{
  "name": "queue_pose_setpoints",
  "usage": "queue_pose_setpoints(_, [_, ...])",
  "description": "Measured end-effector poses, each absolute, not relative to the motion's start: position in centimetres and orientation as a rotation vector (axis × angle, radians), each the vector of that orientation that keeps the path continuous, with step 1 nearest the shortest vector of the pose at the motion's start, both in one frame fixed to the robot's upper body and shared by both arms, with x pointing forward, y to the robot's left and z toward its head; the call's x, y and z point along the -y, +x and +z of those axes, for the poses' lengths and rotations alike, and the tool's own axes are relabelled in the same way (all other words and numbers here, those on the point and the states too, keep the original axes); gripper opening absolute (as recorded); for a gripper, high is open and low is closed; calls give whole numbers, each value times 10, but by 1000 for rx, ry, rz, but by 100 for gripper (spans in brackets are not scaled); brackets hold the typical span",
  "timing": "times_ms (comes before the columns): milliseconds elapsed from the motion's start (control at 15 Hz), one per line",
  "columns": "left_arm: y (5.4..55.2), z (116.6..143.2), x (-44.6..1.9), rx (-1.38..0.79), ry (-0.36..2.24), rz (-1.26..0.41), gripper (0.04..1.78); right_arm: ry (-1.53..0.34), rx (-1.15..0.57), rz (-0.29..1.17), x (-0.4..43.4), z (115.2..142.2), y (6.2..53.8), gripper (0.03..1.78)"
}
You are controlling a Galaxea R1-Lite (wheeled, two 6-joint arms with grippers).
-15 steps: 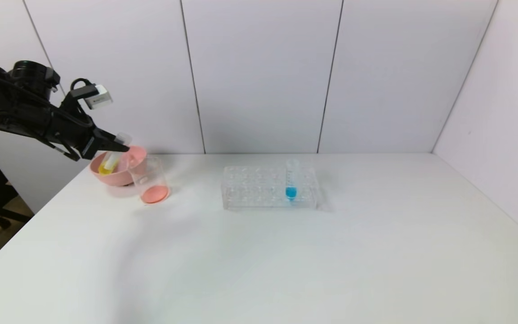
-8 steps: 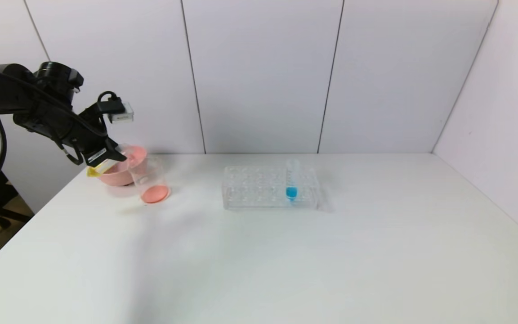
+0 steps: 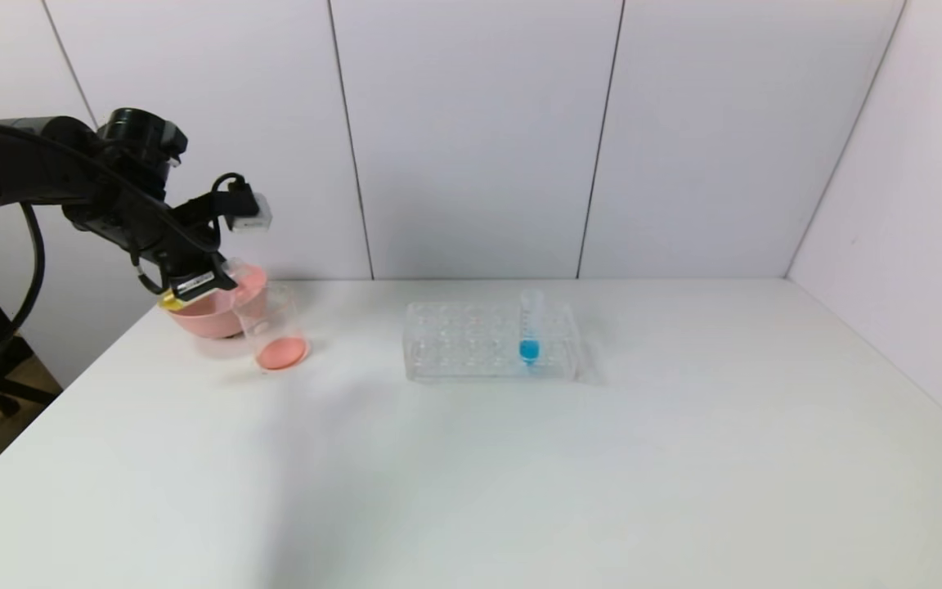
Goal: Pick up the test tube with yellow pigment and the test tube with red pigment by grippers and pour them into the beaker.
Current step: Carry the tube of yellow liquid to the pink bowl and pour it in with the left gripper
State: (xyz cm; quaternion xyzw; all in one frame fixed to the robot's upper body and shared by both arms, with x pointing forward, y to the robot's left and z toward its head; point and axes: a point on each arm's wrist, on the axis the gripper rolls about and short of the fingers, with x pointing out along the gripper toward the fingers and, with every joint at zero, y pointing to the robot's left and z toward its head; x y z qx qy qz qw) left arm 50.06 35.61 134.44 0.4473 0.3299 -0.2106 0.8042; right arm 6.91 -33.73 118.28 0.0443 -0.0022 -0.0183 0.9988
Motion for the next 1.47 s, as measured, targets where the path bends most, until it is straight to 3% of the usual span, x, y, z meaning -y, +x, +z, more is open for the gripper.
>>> queue_pose_setpoints(1467, [500, 1331, -314, -913, 1266, -333, 43, 89, 4, -37, 337, 1183, 69, 171])
